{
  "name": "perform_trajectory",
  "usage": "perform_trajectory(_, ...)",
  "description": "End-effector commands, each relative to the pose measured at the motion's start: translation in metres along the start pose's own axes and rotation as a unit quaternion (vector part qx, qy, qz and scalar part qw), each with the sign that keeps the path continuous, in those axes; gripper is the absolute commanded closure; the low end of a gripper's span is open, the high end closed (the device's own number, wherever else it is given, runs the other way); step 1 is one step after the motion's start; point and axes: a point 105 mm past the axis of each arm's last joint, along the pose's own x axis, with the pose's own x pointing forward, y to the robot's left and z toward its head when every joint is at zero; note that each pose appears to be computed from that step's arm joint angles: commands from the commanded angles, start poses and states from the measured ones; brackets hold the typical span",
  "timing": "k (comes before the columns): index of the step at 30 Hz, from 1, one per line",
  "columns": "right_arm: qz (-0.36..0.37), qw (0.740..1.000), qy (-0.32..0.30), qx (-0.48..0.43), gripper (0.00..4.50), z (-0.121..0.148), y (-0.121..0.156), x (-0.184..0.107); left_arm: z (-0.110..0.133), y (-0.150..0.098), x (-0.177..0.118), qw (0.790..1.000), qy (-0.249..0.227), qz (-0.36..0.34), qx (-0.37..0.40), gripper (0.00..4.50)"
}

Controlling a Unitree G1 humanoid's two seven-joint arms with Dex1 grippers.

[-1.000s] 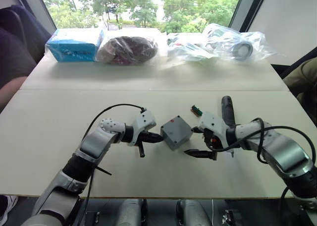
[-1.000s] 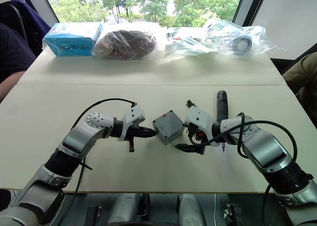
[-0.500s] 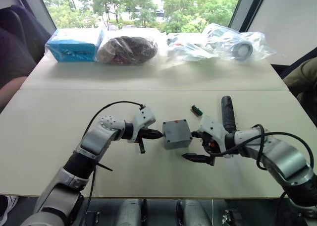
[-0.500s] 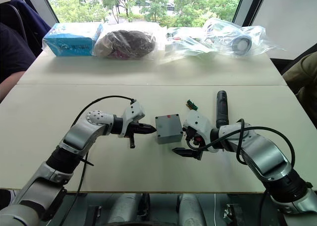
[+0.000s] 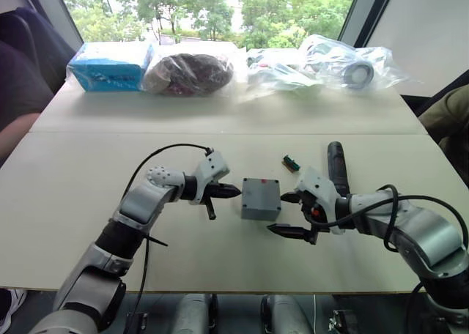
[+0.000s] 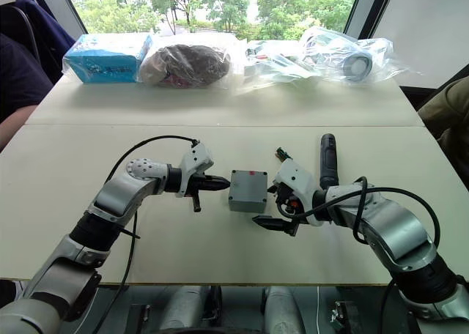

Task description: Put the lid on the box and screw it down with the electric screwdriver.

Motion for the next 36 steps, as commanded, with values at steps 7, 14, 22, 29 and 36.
perform_trajectory(7,-0.07,0.995,-0.071,0.003,0.02,0.034,-0.035,-0.046,0.027,0.01,-0.038,0.999,-0.03,0.008,0.031,4.5)
perform_trajectory(14,-0.157,0.982,-0.104,0.022,0.02,0.031,-0.087,-0.045,0.062,0.011,-0.048,0.996,-0.084,0.005,0.031,4.5)
perform_trajectory(22,-0.187,0.978,-0.096,0.017,0.25,0.022,-0.121,-0.022,0.075,-0.001,-0.044,0.995,-0.093,-0.008,0.045,4.5)
perform_trajectory(29,-0.189,0.977,-0.097,0.018,2.39,0.021,-0.135,-0.01,0.065,-0.003,-0.045,0.996,-0.082,-0.004,0.04,4.5)
perform_trajectory(36,-0.188,0.977,-0.097,0.025,2.79,0.02,-0.141,-0.006,0.063,-0.003,-0.046,0.996,-0.082,0.006,0.037,4.5)
